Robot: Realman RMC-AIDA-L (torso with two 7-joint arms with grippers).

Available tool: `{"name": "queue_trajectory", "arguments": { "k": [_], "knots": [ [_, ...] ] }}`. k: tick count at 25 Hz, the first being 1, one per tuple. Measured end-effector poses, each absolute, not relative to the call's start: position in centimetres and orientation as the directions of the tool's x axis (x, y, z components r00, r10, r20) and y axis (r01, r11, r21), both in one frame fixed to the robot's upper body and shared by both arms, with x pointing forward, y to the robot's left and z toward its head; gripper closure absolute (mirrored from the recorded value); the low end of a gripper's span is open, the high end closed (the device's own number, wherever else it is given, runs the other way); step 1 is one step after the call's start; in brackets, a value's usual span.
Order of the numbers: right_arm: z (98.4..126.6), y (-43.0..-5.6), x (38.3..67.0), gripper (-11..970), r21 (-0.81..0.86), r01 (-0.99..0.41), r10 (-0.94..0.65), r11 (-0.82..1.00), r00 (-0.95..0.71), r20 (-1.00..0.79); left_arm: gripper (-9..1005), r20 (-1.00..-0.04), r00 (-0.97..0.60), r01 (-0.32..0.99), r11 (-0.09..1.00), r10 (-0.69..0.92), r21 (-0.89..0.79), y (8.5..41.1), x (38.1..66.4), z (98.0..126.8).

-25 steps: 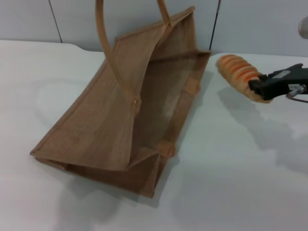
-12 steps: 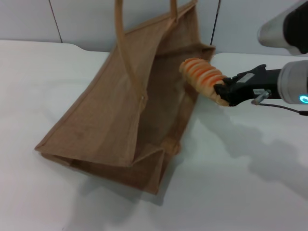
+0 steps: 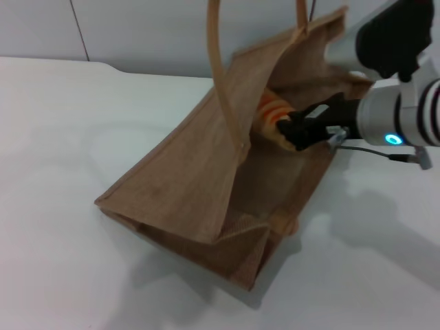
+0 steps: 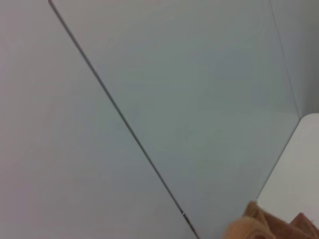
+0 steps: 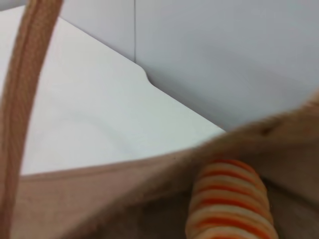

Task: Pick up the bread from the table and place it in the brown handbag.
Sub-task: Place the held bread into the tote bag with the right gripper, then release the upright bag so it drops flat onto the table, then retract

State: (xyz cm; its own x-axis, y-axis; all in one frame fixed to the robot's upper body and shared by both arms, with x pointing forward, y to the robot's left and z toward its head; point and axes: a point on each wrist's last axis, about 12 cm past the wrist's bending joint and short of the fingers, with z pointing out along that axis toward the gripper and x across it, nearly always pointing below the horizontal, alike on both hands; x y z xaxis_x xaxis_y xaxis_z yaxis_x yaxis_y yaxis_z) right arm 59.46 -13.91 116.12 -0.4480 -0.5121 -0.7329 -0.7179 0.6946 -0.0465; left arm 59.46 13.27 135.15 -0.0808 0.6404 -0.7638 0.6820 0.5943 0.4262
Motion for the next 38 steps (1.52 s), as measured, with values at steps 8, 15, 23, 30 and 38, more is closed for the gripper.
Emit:
{"name": "queue_trajectory", "arguments": {
  "k": [8,15,23,30,38],
  "knots": [
    [114.5,-12.5,60.3,797,-0.047,-0.732,-0.527,0.68,-0.444,-0.725,870,-0.762,-0.043,0.71,0.557,0.646,0.431,11.5,59.0,135.0],
    [114.0,-12.0,61.0,800,-0.043,-0.736,-0.545,0.676,-0.461,-0.7,868,-0.763,-0.038,0.712,0.553,0.646,0.433,11.2,58.9,135.0],
    [114.1,-11.7,61.1,699,-0.007,-0.738,-0.528,0.674,-0.476,-0.703,866,-0.771,-0.04,0.702,0.567,0.635,0.431,11.6,59.0,134.9],
    [115.4,-13.2,61.1,391,-0.001,-0.734,-0.52,0.679,-0.48,-0.706,865,-0.778,-0.082,0.676,0.609,0.623,0.416,13.2,59.4,134.5],
    [117.4,-18.3,60.8,163,0.011,-0.669,-0.447,0.743,-0.509,-0.736,863,-0.801,-0.149,0.62,0.686,0.58,0.381,16.4,60.2,134.0]
  ]
}}
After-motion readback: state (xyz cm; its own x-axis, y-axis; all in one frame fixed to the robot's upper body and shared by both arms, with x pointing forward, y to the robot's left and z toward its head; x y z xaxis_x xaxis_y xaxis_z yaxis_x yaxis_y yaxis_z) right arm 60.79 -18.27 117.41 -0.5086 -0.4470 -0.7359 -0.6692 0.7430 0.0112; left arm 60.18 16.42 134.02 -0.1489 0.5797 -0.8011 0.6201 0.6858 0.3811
